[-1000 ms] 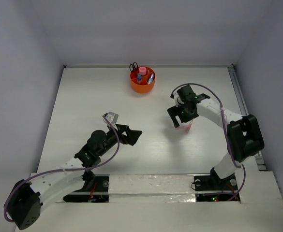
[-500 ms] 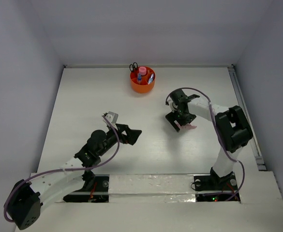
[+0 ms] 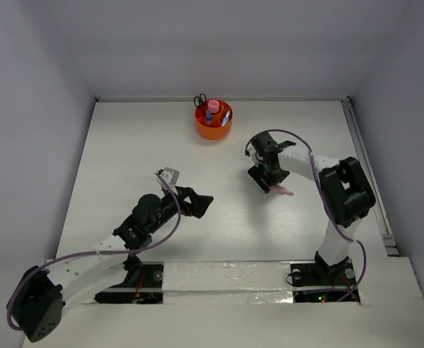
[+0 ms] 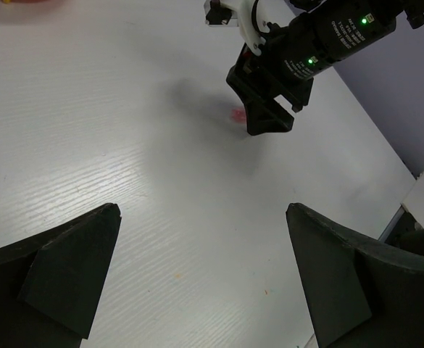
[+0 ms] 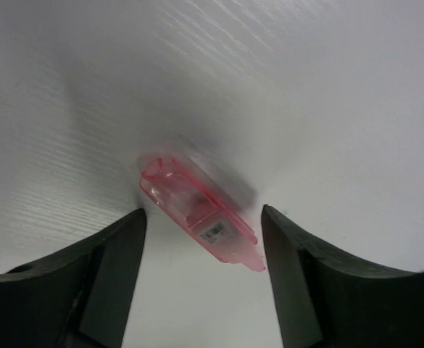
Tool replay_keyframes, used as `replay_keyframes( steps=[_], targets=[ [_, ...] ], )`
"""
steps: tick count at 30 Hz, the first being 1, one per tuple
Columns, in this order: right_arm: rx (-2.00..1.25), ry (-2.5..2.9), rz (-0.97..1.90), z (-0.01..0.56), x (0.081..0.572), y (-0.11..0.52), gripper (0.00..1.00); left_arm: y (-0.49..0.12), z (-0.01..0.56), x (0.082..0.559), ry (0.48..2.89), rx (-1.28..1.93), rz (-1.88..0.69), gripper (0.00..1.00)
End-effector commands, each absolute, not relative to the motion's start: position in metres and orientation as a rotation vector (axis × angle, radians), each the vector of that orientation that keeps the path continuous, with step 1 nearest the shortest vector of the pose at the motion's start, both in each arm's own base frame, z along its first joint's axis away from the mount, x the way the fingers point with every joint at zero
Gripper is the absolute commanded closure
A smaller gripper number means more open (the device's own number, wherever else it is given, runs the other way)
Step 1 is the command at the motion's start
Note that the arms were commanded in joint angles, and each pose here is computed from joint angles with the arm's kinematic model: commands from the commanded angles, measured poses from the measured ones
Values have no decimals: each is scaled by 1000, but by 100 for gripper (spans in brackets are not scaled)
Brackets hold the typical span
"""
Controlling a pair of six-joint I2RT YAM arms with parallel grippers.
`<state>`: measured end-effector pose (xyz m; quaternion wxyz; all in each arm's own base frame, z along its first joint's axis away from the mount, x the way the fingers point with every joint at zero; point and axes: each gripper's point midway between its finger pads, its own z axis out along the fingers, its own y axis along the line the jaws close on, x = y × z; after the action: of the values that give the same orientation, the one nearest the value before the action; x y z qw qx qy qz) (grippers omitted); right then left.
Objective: Sort the stationery into containers
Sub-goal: Pick up the pen from the center of the board.
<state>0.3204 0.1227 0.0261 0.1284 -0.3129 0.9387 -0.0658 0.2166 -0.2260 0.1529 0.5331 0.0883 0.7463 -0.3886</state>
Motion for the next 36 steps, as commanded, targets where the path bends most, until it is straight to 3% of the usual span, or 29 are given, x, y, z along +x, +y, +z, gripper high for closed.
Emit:
replay_keyframes(
  steps=[1,8,12,17,24,28,32,36],
  targets=[
    [-901,2650,-217,28,345,132,27,-236,186,218,1680,233,-979,1],
    [-956,2625,-169,18,355,143,28,-236,186,219,1681,235,-980,1],
    [-965,2639,-128,15,356,149,36,-235,184,219,1687,229,-972,1],
    [-948,2650,-55,15,355,150,56,-234,186,220,1684,226,-963,1],
    [-905,2706,-41,11,344,145,60,-233,184,221,1691,223,-954,1],
    [-866,2701,-19,13,343,143,84,-234,182,221,1696,226,-955,1],
    [-820,2625,-17,33,356,148,96,-235,182,220,1699,225,-963,1],
    [-725,2466,51,86,376,162,100,-237,186,219,1690,219,-993,1]
  ],
)
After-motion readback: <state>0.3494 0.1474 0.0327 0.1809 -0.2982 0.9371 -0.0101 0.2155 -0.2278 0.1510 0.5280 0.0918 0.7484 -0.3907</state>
